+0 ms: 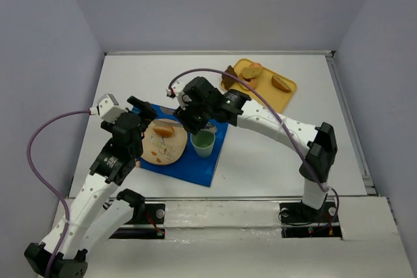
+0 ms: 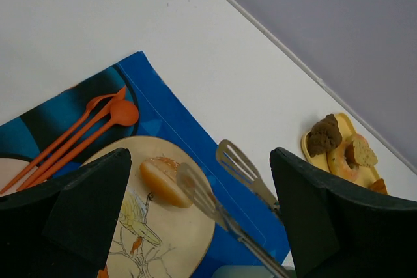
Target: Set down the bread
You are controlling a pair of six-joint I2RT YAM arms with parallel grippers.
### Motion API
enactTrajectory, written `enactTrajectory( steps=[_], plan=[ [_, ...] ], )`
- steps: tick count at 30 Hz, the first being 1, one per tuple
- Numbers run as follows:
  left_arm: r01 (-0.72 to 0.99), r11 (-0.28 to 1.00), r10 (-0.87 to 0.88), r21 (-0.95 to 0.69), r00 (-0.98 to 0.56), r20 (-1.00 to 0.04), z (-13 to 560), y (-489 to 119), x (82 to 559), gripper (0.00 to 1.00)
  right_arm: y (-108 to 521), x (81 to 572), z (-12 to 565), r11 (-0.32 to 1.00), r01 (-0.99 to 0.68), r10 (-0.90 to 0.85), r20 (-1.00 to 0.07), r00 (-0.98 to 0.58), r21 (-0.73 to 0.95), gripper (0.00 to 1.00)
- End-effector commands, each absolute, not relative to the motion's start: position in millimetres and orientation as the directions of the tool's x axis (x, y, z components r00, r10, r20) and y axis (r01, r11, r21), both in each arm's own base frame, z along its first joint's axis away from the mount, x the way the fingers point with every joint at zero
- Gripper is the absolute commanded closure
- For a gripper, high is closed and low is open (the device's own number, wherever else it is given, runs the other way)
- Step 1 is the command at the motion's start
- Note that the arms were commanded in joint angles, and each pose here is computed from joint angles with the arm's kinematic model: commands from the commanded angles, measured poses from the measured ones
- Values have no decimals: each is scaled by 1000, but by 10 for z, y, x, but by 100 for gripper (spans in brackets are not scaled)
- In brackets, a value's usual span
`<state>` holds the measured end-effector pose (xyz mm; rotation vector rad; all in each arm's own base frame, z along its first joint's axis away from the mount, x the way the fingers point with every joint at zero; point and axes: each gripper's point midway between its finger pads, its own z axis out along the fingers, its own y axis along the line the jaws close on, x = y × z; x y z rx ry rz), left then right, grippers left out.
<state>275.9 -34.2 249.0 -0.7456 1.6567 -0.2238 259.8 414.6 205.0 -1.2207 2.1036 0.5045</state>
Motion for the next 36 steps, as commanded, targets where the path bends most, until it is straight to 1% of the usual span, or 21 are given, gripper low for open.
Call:
enactTrajectory(
  steps=[1, 2, 3, 6, 7, 9, 10, 15, 17, 19, 20, 22, 27, 36],
  plan=[
    [-352, 753, -595, -555, -4, -804, 2538, -277, 2747, 1, 3709, 3150, 2869, 729, -684, -355, -842, -406, 23, 48],
    [-351, 753, -595, -557, -4, -803, 2541, -280, 2748, 1, 3544, 3200, 2905, 765, -642, -307, -847, -434, 52, 49],
    [-352, 753, -595, -557, -3, -803, 2537, -277, 2750, 1, 3301, 3416, 2953, 813, -578, -245, -857, -453, 73, 49],
    [-351, 754, -595, -556, -5, -804, 2536, -284, 2757, 1, 2794, 3617, 2922, 881, -460, -143, -861, -488, 114, 49],
    [-355, 756, -591, -550, -8, -807, 2521, -284, 2763, 1, 2474, 3785, 2890, 916, -385, -105, -860, -500, 112, 49],
    [-357, 755, -590, -550, -6, -807, 2523, -283, 2775, 1, 2062, 3926, 2790, 955, -286, -83, -854, -513, 79, 49],
    [-356, 756, -590, -549, -9, -807, 2521, -293, 2786, 1, 1692, 4032, 2671, 976, -212, -68, -841, -536, 57, 48],
    [-363, 764, -580, -533, -26, -814, 2476, -316, 2832, 1, 740, 4264, 2406, 993, -75, -114, -802, -587, -87, 49],
    [-364, 766, -578, -531, -25, -816, 2480, -318, 2844, 1, 465, 4341, 2261, 980, -92, -194, -764, -615, -175, 48],
    [-366, 769, -573, -524, -30, -819, 2476, -324, 2860, 1, 308, 4426, 2100, 973, -84, -216, -720, -660, -215, 48],
    [-365, 770, -572, -523, -32, -819, 2472, -328, 2862, 1, 216, 4458, 2061, 970, -62, -214, -705, -676, -234, 48],
    [-363, 769, -574, -525, -31, -819, 2477, -333, 2868, 1, 125, 4517, 1994, 967, -69, -222, -682, -697, -244, 48],
    [-361, 771, -571, -524, -28, -821, 2478, -338, 2887, 1, 150, 4692, 1920, 955, -123, -275, -653, -705, -270, 48],
    [-366, 774, -567, -518, -33, -823, 2457, -349, 2917, 1, 188, 4764, 1746, 958, -154, -275, -631, -725, -240, 48]
  ],
)
